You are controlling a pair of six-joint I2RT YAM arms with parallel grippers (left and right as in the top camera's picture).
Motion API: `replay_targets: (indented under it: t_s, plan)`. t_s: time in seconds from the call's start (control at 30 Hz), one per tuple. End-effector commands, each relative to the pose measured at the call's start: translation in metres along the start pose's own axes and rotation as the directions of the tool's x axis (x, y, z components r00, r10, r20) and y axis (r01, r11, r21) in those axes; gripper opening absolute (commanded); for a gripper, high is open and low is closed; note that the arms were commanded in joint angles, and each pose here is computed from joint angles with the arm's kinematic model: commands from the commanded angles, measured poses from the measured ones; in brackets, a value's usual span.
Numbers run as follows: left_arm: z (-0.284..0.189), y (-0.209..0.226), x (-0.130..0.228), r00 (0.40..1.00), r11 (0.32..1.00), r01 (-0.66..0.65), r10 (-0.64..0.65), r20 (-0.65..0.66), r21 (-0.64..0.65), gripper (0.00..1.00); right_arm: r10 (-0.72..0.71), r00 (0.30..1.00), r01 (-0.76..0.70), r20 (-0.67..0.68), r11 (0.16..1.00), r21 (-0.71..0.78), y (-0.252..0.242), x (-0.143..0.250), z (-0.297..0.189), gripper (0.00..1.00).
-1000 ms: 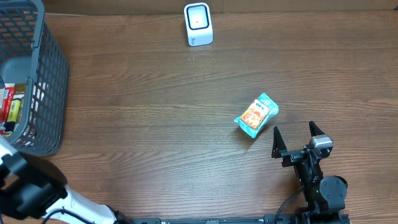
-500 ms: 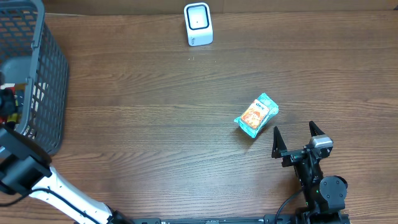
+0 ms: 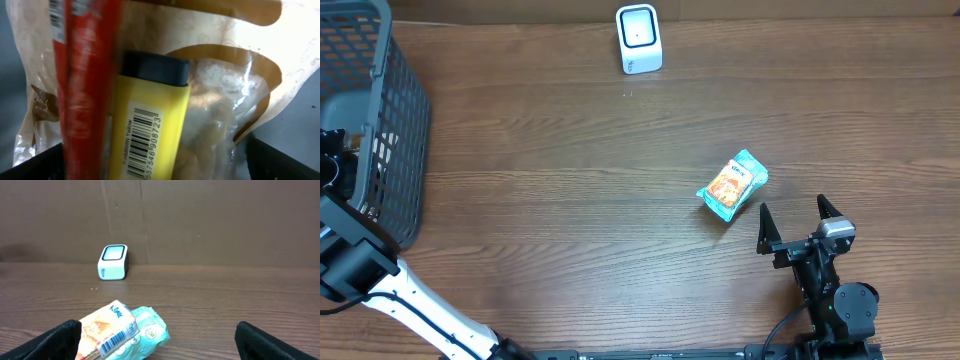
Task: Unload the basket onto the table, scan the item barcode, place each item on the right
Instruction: 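Grasp the yellow barcoded tube in the basket with the left gripper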
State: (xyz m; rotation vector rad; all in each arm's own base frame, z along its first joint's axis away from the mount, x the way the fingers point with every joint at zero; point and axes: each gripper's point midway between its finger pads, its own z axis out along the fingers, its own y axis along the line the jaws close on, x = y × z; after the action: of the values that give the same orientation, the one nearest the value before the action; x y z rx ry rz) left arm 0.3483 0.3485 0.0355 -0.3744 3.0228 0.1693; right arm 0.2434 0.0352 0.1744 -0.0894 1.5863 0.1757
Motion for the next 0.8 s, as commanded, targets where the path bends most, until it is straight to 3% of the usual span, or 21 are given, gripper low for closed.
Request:
replay_targets:
  t_s: [0.0, 0.13, 0.4, 0.47, 0.57, 0.7, 0.77]
  plan:
    - [0.025, -0.002, 0.013, 0.998, 1.000, -0.003, 0.004, -0.069, 0.015, 0.91, -0.003, 1.000, 0.003, -0.002, 1.000, 0.012, -0.003, 0.003, 0.000, 1.00]
    - [0.024, -0.004, 0.015, 0.997, 1.000, -0.002, 0.004, -0.077, 0.024, 0.72, -0.003, 1.000, 0.003, -0.002, 1.000, 0.012, -0.003, 0.003, 0.000, 1.00]
    - [0.024, -0.007, 0.015, 0.997, 0.999, 0.018, -0.014, -0.072, 0.044, 0.60, -0.003, 1.000, 0.003, -0.002, 1.000, 0.012, -0.003, 0.003, 0.000, 1.00]
    - [0.024, -0.015, 0.010, 0.999, 0.996, 0.020, -0.016, -0.048, 0.089, 0.52, -0.003, 1.000, 0.003, -0.002, 1.000, 0.012, -0.003, 0.003, 0.000, 1.00]
    - [0.024, -0.019, 0.009, 0.999, 0.994, 0.020, -0.016, -0.039, 0.111, 0.31, -0.003, 1.000, 0.003, -0.002, 1.000, 0.012, -0.003, 0.003, 0.000, 1.00]
    - [0.024, -0.019, 0.009, 0.999, 0.994, 0.021, -0.016, -0.039, 0.111, 0.26, -0.003, 1.000, 0.003, -0.002, 1.000, 0.012, -0.003, 0.003, 0.000, 1.00]
    - [0.024, -0.019, 0.009, 0.999, 0.994, 0.021, -0.017, -0.039, 0.111, 0.17, -0.003, 1.000, 0.003, -0.002, 1.000, 0.012, -0.003, 0.003, 0.000, 1.00]
